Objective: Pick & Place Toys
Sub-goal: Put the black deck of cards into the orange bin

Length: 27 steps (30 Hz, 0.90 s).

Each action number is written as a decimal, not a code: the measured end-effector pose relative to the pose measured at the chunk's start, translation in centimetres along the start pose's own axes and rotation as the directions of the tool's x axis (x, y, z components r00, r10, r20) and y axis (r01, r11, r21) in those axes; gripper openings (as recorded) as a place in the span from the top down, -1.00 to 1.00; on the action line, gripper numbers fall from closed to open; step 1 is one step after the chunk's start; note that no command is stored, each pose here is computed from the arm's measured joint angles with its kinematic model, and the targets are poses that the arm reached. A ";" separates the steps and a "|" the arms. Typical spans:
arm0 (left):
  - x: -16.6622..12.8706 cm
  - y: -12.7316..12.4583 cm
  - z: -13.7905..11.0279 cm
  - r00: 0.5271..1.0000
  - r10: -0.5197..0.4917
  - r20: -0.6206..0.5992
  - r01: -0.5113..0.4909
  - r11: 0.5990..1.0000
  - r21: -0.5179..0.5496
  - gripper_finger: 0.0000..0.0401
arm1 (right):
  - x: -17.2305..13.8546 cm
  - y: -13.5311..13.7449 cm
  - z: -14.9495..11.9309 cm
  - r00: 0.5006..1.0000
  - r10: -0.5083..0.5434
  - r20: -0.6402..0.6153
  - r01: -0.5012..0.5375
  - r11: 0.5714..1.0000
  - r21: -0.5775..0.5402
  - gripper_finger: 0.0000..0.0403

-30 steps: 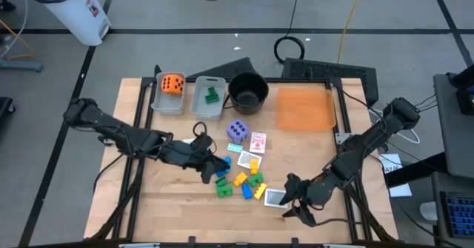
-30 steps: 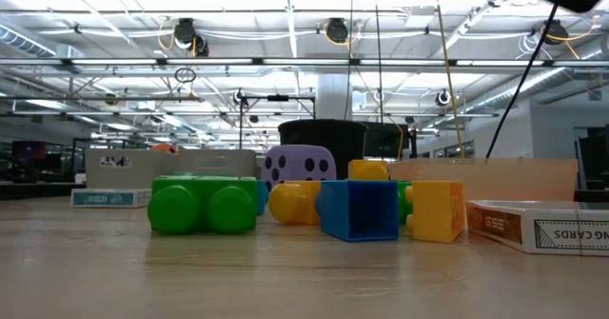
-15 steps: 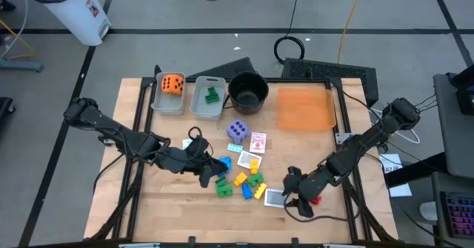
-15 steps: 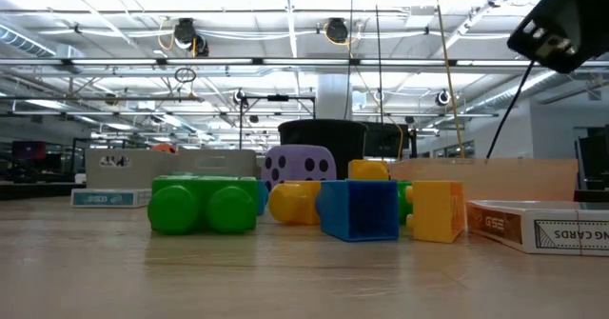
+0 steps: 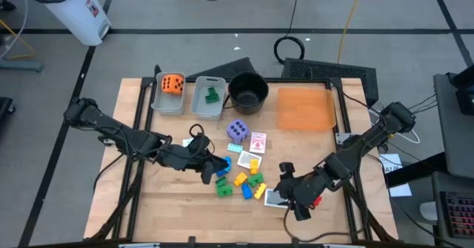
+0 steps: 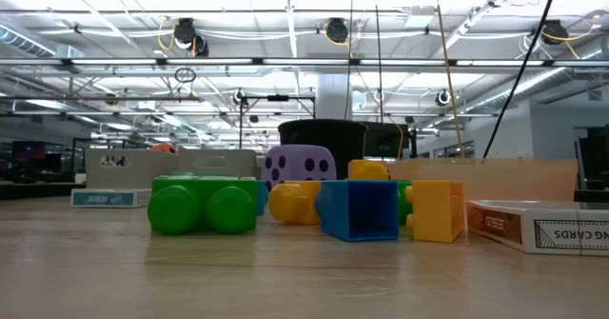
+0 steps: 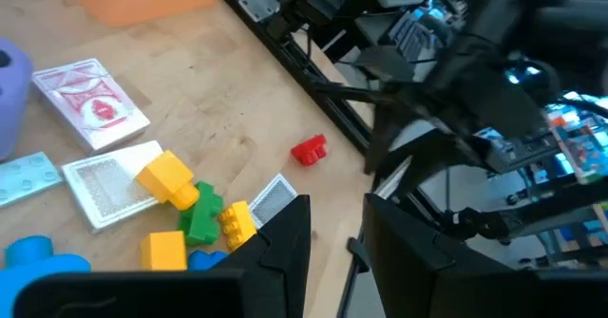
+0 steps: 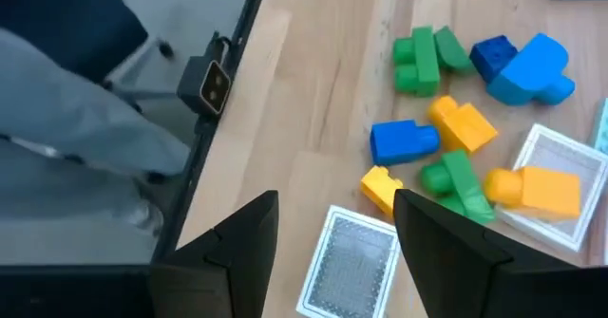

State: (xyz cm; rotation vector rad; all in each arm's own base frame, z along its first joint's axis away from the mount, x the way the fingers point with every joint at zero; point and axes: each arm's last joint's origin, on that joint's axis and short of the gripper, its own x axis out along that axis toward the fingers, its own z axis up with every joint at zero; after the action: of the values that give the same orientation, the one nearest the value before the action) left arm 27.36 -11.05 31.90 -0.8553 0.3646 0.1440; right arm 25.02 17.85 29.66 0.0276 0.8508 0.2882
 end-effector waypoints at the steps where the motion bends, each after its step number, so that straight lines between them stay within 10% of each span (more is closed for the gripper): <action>1: 0.0 0.1 0.0 1.000 0.005 -0.003 -0.005 1.000 0.002 0.48 | 0.0 0.2 0.4 0.999 -0.012 -0.033 0.011 1.000 -0.015 -0.01; 12: -0.1 0.6 -0.5 0.997 0.050 -0.066 -0.048 0.998 0.030 0.48 | 3.8 1.8 0.0 0.917 -0.149 -0.370 0.114 0.987 -0.115 -0.01; 27: -0.1 0.8 -0.6 0.995 0.067 -0.075 -0.064 0.997 0.039 0.48 | 4.8 0.2 0.3 0.900 -0.179 -0.397 0.206 0.978 0.025 -0.05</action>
State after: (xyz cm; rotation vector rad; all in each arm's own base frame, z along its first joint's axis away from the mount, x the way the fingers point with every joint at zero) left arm 26.91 -11.03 31.02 -0.8143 0.4662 0.1653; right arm 28.22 19.34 26.38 -0.0552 1.2559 0.0767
